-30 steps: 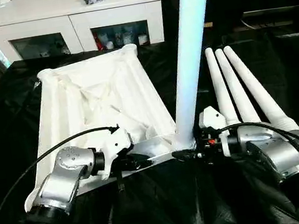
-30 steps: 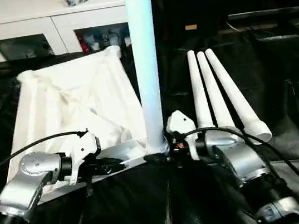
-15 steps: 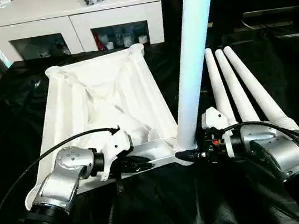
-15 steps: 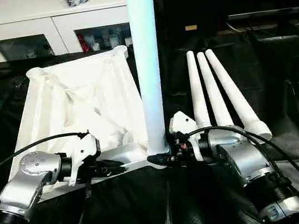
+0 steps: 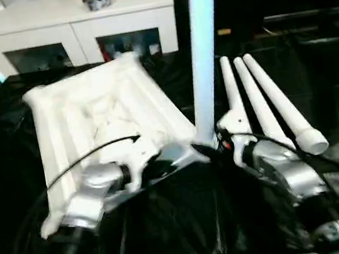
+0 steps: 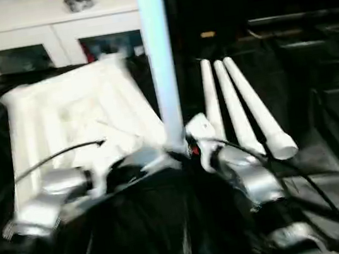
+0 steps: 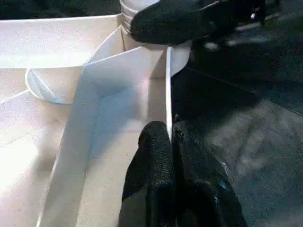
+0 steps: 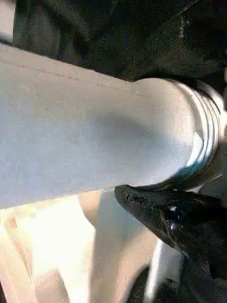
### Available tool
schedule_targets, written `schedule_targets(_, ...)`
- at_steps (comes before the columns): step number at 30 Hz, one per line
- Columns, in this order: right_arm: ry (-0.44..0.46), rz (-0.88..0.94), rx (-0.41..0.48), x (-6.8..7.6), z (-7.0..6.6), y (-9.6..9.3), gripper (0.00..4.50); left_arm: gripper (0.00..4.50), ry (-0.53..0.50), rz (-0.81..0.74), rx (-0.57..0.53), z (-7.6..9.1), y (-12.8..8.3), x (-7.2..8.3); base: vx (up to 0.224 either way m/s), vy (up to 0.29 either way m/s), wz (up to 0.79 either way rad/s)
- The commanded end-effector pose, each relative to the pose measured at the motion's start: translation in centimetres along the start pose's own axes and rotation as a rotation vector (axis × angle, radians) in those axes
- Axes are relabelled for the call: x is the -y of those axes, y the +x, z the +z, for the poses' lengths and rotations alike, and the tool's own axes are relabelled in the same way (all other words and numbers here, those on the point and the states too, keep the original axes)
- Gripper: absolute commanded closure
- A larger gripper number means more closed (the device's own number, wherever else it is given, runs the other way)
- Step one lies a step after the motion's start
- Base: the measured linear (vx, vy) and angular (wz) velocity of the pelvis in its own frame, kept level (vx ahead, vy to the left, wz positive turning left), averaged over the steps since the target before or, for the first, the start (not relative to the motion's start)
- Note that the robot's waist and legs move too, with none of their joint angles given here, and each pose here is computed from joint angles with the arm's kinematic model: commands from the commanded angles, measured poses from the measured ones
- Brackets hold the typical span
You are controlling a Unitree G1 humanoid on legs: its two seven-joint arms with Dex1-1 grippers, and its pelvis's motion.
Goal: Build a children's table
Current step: Rotate leg to tighten
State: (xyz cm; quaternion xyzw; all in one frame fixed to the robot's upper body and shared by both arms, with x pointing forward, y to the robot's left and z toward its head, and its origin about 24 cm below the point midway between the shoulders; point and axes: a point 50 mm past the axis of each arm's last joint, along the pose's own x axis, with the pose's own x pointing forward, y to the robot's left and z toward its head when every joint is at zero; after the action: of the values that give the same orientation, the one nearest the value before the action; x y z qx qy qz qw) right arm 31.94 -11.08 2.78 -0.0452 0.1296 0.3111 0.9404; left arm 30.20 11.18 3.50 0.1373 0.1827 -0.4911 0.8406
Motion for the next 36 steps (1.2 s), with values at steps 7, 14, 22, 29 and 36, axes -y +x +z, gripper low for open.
schedule_targets(7, 0.053, 0.044, -0.014, -3.4, -0.4, 2.4, 0.98, 4.50, 0.087, -0.045, 0.141, 4.1, 2.3, 2.5, 0.000, 0.000, 0.00)
schedule_targets(14, -0.060, 0.135, -0.009, -1.6, -0.3, 0.9, 0.59, 4.50, 0.131, -0.110, 0.091, 3.0, 0.5, 1.8, 0.000, 0.000, 0.00)
schedule_targets(22, -0.130, 0.371, -0.002, -0.5, 0.1, -1.4, 0.59, 4.50, 0.153, -0.194, 0.037, 1.7, -2.1, 0.6, 0.000, 0.000, 0.00)
schedule_targets(29, -0.159, 0.653, -0.103, -0.9, -0.6, -3.7, 0.59, 4.50, 0.171, -0.265, -0.014, 1.0, -4.1, -0.7, 0.000, 0.000, 0.00)
schedule_targets(36, -0.135, 0.720, -0.141, -1.0, -0.9, -4.3, 1.30, 4.50, 0.164, -0.296, -0.024, 0.9, -4.5, -0.9, 0.000, 0.000, 0.00)
